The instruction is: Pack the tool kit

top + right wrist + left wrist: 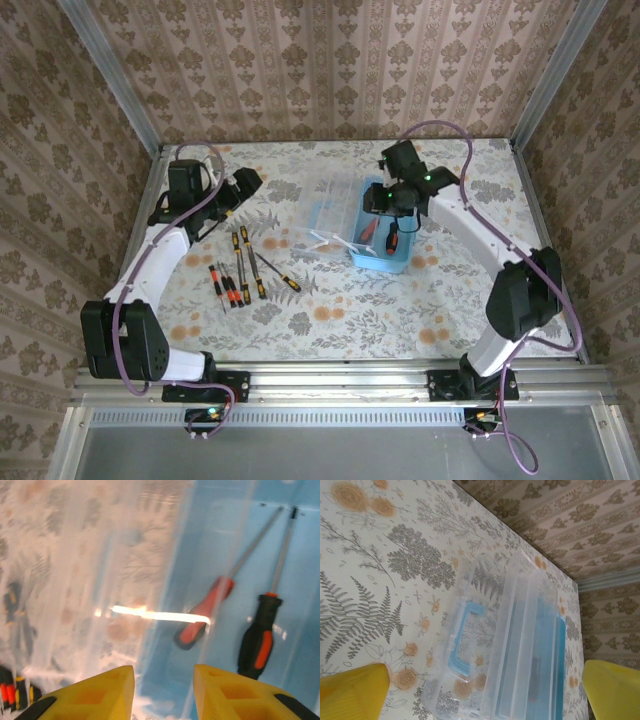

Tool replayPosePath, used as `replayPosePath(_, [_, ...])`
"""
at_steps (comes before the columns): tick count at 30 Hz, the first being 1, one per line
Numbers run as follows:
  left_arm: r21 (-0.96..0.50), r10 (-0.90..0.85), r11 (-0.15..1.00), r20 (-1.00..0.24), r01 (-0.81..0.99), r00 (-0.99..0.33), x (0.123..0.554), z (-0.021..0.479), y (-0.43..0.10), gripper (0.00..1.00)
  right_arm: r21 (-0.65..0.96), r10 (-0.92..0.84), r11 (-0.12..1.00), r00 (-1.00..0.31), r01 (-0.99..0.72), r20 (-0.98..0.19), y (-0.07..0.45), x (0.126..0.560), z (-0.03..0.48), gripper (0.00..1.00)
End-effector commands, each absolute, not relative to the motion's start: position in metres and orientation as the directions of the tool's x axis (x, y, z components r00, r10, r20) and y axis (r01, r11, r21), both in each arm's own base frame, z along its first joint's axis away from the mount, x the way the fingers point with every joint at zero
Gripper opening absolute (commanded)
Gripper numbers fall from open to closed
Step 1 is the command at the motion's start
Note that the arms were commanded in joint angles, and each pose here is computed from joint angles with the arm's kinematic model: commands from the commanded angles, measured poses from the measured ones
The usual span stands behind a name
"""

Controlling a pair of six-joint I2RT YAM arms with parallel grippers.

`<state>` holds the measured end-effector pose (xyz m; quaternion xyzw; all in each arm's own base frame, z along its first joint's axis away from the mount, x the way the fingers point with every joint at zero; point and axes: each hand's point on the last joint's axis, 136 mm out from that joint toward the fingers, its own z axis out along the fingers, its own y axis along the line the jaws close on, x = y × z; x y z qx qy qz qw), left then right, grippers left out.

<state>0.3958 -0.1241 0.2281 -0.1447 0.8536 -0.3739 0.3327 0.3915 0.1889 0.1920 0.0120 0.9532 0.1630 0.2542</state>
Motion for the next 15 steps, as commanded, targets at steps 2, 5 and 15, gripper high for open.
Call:
replayPosePath(2, [-0.756,-0.548,0.654,-0.479,0.005,-0.686,0.399,0.246,-0.107,1.0,0.263,0.026,0.956,-0.853,-0.132,-0.521,0.207,0.372,0.191,0.42])
replayPosePath(5, [-0.753,-0.566,0.658,-0.474,-0.022,-0.674,0.402,0.242,-0.096,1.0,0.267,-0.032,0.94,-0.837,-0.21,-0.547,0.232,0.362,0.2,0.45])
replayPosePath(15, [-0.756,-0.614,0.648,-0.451,-0.088,-0.647,0.409,0.232,-0.071,1.0,0.184,-0.274,0.874,-0.769,-0.45,-0.578,0.316,0.324,0.199,0.45])
